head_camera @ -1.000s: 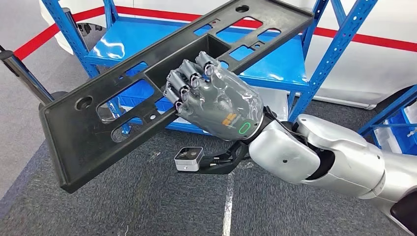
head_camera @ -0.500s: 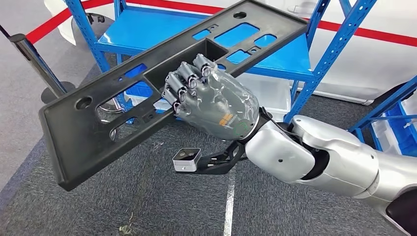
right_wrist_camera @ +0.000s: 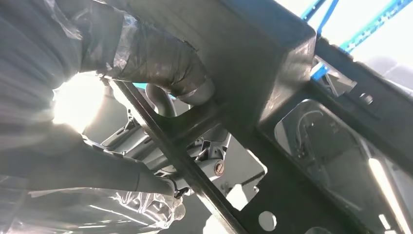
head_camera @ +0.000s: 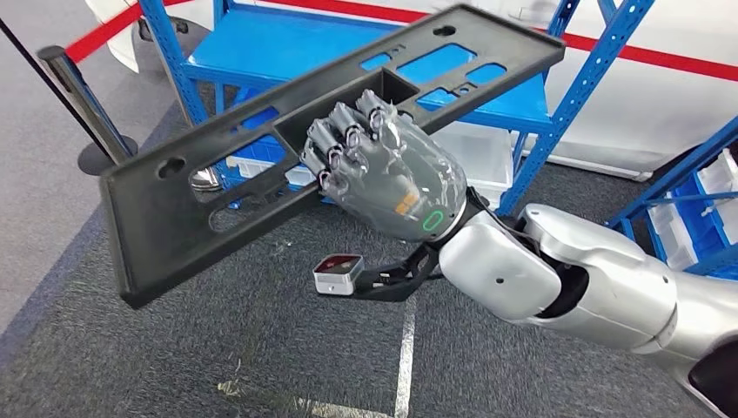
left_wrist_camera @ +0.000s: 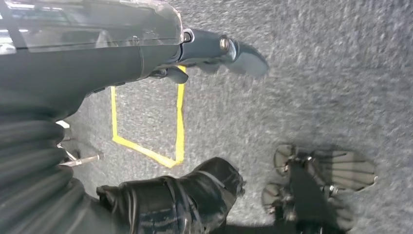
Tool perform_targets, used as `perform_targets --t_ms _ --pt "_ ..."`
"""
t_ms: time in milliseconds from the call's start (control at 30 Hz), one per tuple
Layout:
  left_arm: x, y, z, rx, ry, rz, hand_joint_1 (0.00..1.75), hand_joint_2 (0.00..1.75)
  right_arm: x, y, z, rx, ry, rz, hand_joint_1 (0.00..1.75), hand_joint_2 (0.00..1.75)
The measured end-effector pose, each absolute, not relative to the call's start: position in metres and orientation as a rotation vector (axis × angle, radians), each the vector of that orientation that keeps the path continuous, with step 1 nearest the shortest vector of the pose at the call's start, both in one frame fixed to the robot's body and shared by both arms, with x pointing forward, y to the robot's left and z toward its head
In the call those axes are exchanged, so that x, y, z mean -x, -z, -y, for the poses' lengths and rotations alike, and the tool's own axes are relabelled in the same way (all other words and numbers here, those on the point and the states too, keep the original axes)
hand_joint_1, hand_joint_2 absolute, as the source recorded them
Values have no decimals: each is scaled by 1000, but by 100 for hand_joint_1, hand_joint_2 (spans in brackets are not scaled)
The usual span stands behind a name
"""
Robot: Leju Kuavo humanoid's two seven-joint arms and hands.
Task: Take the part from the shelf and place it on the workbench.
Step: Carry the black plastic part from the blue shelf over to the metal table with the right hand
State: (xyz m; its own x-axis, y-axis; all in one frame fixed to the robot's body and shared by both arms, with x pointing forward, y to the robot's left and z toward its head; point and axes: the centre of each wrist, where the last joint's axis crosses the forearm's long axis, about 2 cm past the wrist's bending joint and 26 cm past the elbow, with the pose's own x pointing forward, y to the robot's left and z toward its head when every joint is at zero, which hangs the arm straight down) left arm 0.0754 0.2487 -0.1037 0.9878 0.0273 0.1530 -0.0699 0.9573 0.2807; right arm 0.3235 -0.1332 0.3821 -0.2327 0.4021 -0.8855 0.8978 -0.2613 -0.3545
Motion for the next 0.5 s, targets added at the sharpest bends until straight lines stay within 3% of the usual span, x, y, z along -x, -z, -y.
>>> perform_targets --t_ms 500 --pt "-75 104 -252 -297 -36 141 0 175 -323 -379 134 -1615 1490 -1581 175 175"
